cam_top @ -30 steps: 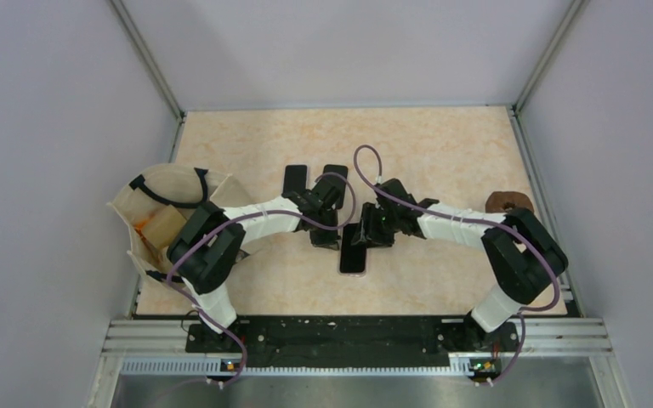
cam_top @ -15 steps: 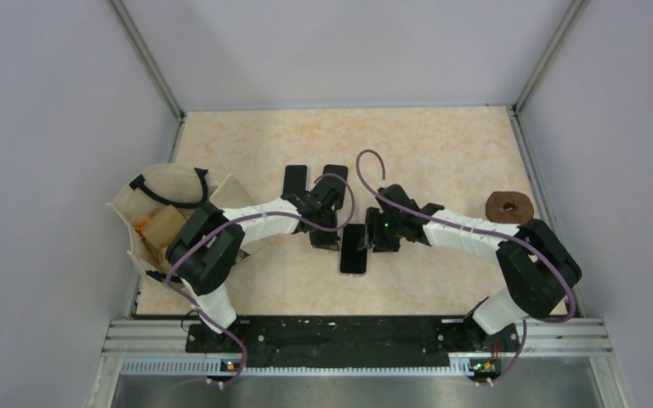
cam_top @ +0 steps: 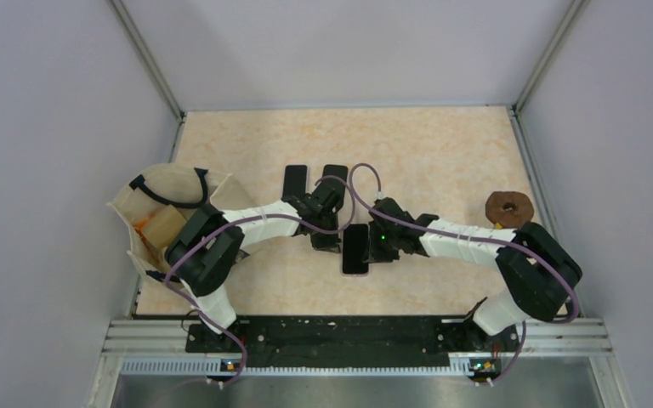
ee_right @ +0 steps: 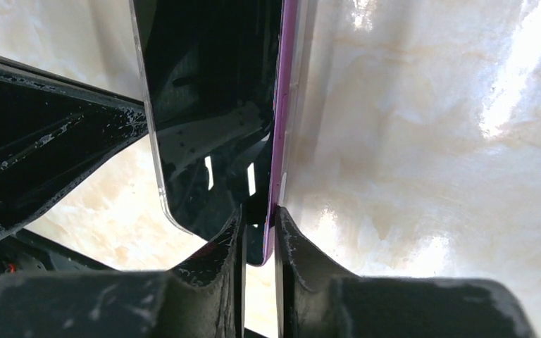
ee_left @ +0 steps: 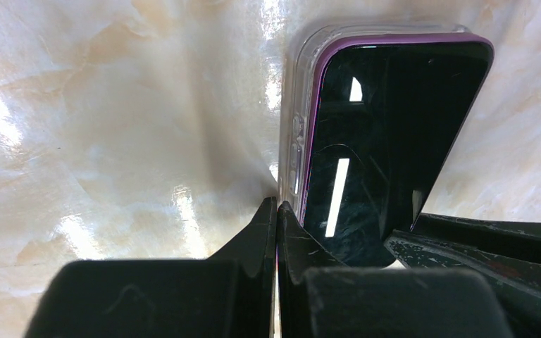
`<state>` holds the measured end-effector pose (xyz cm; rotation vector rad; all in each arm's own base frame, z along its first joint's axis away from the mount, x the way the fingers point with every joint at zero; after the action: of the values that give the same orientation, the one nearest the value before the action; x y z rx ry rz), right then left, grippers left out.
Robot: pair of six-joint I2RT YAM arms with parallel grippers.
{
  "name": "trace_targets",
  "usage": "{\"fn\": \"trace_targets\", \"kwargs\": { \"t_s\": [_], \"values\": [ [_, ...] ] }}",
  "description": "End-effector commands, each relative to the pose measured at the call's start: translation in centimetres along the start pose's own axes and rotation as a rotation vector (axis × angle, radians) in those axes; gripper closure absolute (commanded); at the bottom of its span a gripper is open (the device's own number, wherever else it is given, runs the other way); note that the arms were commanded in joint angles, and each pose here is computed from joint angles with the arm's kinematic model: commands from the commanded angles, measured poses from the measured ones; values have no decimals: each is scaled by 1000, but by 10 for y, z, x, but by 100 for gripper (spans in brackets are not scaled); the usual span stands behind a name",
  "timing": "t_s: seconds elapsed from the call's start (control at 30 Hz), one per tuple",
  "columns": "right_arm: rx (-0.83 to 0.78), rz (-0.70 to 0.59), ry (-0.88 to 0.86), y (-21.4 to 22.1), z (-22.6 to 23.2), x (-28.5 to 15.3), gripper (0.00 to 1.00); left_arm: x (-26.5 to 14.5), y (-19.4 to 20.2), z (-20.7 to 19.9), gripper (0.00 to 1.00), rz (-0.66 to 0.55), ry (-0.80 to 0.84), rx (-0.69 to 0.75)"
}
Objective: Put the phone into the phone case
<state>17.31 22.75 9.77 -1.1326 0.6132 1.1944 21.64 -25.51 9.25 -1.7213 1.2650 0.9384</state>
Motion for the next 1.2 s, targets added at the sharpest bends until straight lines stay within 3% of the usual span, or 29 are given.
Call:
{"fn": "trace_targets", "kwargs": {
  "t_s": [0.0,0.1,0.43,1.17],
  "values": [
    [-24,-12,16,4,5,-4,93,-5,5,-5,100,-7,38,7],
    [-37,-4,19,8,7,-2,100,-5,5,-5,100,-5,37,6],
    [-98,64,42,30,21,20,100,-4,4,-9,100,-5,49,9],
    [-190,112,248,69,5,51,100,1,4,-8,100,6,44,8]
  ]
}}
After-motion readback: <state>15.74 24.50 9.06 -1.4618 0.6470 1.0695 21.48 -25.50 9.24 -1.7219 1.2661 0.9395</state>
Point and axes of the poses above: each gripper's point midway between its finger pads, its own x axis out along the fingers, its own z axis along the line the jaws close on, y = z × x, the point moved 8 cm from there along -x, back along the fingers, and after that the axes turned 7 degrees about -x, right-handed, at the moved point
